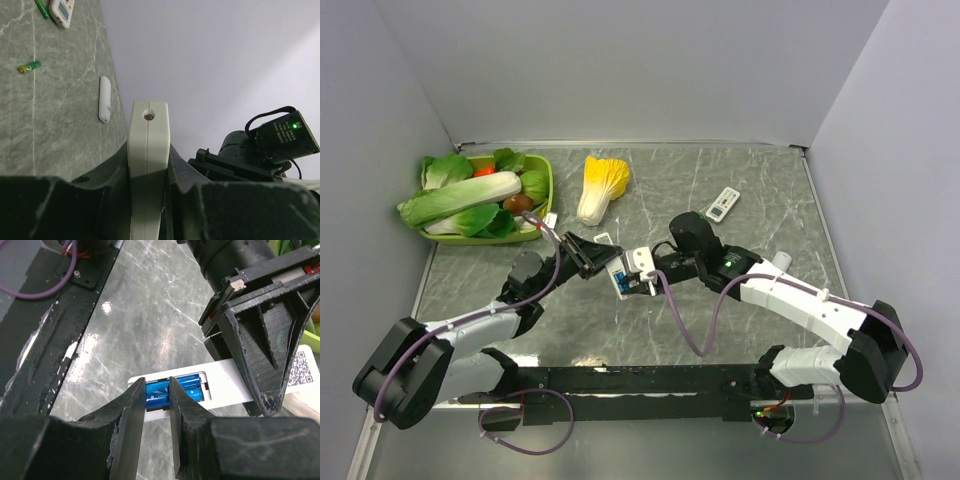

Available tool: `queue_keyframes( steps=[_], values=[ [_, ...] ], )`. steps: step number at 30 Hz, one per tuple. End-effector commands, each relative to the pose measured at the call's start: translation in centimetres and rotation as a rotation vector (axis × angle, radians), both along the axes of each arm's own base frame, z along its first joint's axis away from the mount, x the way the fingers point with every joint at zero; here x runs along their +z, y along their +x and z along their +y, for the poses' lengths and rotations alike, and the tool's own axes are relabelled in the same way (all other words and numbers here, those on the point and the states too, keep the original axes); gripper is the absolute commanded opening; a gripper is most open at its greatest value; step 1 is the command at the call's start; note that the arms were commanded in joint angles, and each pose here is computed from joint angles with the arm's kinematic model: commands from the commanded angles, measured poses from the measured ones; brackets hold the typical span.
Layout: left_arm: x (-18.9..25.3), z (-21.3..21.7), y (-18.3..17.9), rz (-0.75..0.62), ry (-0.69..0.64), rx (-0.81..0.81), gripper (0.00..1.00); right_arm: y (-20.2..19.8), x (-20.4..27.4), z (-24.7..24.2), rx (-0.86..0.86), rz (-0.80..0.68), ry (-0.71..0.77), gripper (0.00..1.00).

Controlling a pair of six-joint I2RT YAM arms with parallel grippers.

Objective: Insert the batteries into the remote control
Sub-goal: Load the battery into the remote control.

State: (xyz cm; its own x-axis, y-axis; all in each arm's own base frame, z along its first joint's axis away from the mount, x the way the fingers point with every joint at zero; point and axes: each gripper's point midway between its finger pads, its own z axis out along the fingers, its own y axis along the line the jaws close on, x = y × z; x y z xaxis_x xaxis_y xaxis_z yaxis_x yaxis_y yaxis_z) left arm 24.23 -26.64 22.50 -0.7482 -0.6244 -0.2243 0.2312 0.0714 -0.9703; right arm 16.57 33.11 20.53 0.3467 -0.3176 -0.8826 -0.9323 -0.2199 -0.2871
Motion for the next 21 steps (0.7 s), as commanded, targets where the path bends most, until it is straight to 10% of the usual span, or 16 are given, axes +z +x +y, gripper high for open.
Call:
queue_keyframes(
  steps=[1, 11, 21],
  values=[
    [8.9, 0.9, -3.4, -0.195, -0.195, -0.107, 0.01, 1.7, -2.0, -1.3, -0.129, 0.111, -0.104, 0.35],
    [-1.5, 5.3, 3.0, -0.040, 0.242, 0.200, 0.01, 2.6, 8.0, 0.8, -0.228, 0.234, 0.105, 0.67],
    [-5.2, 9.3, 3.1, 0.022, 0.477, 0.349, 0.01, 9.2, 3.6, 1.2, -0.665, 0.483, -0.005, 0.84]
  ],
)
